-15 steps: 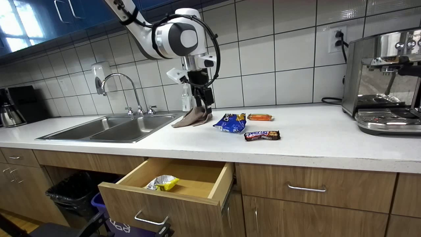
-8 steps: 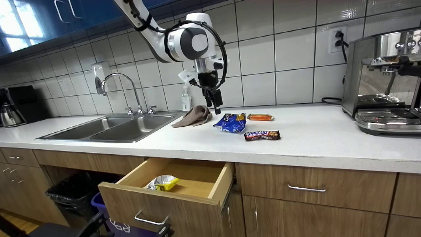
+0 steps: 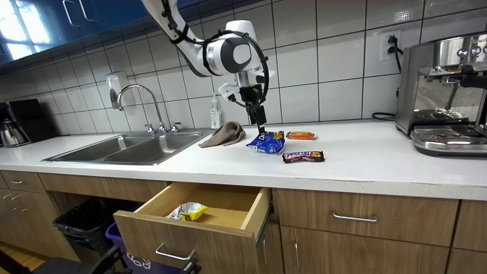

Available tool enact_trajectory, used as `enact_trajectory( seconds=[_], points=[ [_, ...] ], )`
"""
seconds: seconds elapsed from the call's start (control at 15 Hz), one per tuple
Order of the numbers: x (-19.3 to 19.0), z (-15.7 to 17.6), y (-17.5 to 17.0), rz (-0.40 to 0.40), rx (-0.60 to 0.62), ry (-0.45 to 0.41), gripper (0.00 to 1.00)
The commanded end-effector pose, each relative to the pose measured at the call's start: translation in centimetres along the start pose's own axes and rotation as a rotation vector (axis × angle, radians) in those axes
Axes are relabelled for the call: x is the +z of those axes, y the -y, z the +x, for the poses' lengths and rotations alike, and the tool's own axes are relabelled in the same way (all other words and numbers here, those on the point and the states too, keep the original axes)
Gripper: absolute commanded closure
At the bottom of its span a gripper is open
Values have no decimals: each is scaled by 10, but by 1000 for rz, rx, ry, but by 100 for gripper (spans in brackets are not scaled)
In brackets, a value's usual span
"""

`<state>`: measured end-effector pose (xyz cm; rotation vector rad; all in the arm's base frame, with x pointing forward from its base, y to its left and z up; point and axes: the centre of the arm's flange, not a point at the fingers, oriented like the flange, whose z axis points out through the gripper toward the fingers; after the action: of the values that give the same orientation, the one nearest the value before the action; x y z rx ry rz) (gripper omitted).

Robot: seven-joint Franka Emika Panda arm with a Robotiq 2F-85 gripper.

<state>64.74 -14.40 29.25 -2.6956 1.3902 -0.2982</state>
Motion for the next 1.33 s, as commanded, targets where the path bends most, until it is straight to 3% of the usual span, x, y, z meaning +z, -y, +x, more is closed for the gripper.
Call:
enact_trajectory(
  seconds=[0.0,0.47,1.27],
  points=[
    [5,23,11,-4,69,-5,0],
    [11,41,14,-14,122,-33,0],
    [30,44,25,-28,142,-36,0]
  ],
)
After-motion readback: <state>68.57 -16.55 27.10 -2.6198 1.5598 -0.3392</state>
